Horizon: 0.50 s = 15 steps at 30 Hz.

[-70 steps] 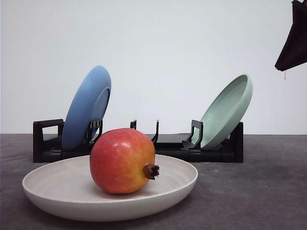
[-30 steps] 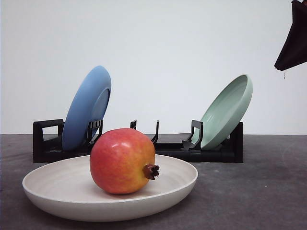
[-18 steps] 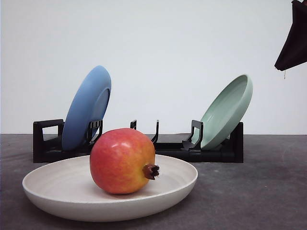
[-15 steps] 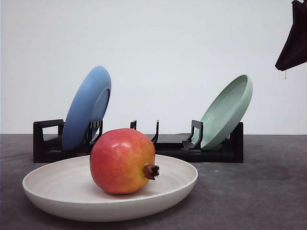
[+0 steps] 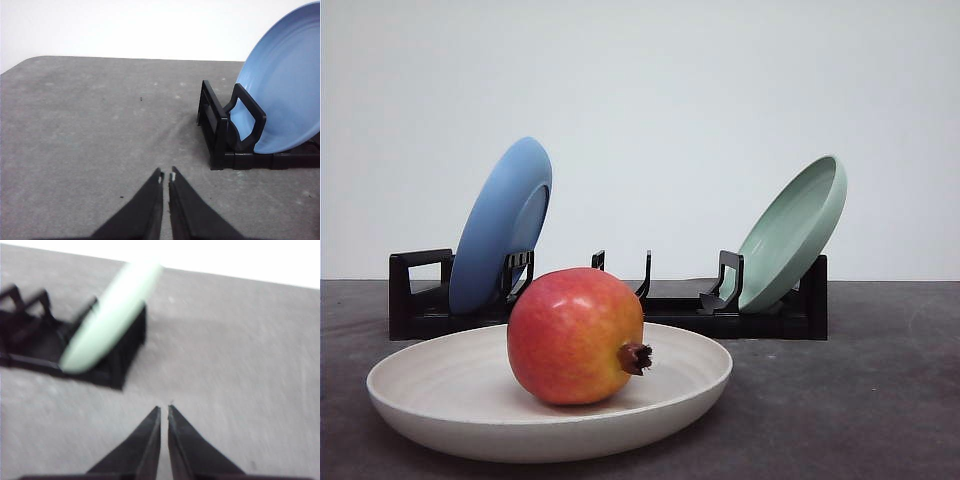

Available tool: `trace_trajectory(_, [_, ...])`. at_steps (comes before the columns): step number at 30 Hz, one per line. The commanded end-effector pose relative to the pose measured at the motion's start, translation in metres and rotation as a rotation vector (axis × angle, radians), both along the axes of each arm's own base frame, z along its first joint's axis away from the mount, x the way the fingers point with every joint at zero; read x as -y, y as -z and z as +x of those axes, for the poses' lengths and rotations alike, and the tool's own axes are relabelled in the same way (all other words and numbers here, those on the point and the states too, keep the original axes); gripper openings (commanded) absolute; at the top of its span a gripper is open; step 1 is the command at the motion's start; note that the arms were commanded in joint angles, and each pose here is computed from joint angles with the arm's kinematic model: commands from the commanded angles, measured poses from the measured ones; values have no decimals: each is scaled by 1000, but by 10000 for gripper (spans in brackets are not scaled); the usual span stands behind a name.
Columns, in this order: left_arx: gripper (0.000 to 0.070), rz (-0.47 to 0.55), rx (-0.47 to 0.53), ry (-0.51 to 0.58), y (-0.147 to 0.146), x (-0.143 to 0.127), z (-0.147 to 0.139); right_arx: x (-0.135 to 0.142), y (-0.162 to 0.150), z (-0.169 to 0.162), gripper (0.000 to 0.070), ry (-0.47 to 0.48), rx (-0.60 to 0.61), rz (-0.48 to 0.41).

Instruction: Place pomegranate in white plate

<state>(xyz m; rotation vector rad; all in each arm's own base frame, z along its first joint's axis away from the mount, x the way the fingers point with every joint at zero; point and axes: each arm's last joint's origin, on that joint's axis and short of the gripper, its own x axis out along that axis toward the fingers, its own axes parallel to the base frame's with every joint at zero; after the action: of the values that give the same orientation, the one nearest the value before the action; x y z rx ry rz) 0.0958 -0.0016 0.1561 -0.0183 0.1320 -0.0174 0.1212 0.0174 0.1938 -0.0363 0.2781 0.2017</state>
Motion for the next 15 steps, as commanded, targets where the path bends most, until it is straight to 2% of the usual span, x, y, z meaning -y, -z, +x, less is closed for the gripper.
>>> trace_trajectory(1, [0,4,4,1,2,0,1,3,2,-4,23,29,48,-4])
trace_trajectory(7, [0,4,4,1,2,0,1,14,11,-17,23,165,173,-7])
trace_trajectory(15, [0,4,4,1,2,0,1,16,20,-24,23,185,253,1])
